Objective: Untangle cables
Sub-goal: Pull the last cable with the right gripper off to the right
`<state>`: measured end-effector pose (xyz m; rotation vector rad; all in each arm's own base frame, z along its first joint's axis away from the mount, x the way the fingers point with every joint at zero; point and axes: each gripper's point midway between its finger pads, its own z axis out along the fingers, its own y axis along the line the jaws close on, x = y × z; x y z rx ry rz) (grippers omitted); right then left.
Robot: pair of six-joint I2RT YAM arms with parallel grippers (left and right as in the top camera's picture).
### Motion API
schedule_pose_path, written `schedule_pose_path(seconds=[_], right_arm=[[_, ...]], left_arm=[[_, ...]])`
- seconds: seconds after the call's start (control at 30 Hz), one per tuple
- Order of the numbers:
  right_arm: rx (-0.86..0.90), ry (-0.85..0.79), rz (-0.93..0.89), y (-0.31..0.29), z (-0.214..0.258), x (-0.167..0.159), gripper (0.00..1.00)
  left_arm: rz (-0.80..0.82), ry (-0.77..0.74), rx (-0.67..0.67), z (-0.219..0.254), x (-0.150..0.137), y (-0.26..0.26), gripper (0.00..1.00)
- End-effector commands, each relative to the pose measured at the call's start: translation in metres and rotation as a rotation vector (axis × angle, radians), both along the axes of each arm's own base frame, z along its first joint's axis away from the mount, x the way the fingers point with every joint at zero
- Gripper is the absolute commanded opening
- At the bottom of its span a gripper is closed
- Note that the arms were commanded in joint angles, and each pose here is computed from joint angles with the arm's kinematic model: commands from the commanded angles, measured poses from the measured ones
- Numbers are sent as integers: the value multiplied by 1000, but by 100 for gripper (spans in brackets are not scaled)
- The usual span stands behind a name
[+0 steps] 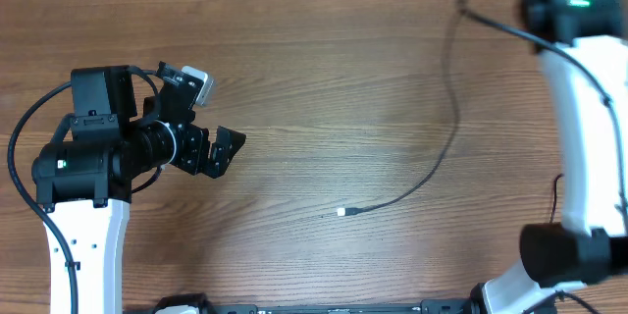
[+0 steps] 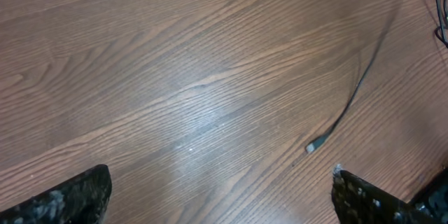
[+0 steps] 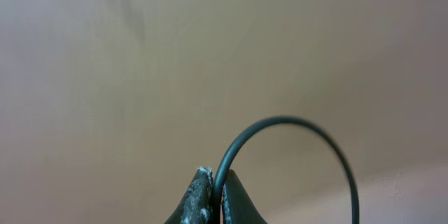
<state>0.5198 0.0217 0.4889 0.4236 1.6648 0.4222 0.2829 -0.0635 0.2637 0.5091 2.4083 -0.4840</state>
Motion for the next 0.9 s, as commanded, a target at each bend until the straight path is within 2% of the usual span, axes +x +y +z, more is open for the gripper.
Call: schedule_pose_path(seconds=[0.0, 0.03, 0.23, 0.47, 0.57, 0.87], right_arm=[[-150, -208, -245, -71, 90, -47, 4], [-192, -264, -353, -99, 115, -66, 4], [-319, -414, -739, -191, 169, -123, 4], [-360, -455, -991, -271, 183, -176, 4], [-372, -374, -1020, -289, 166, -177, 4], [-360, 237, -948, -343, -11, -103, 4]], left_arm=[[-5, -19, 6, 5, 2, 1, 100], [-5, -19, 6, 5, 2, 1, 100], [-5, -19, 6, 5, 2, 1, 100], [-5, -19, 6, 5, 2, 1, 100], [-5, -19, 6, 5, 2, 1, 100], [-5, -19, 6, 5, 2, 1, 99]])
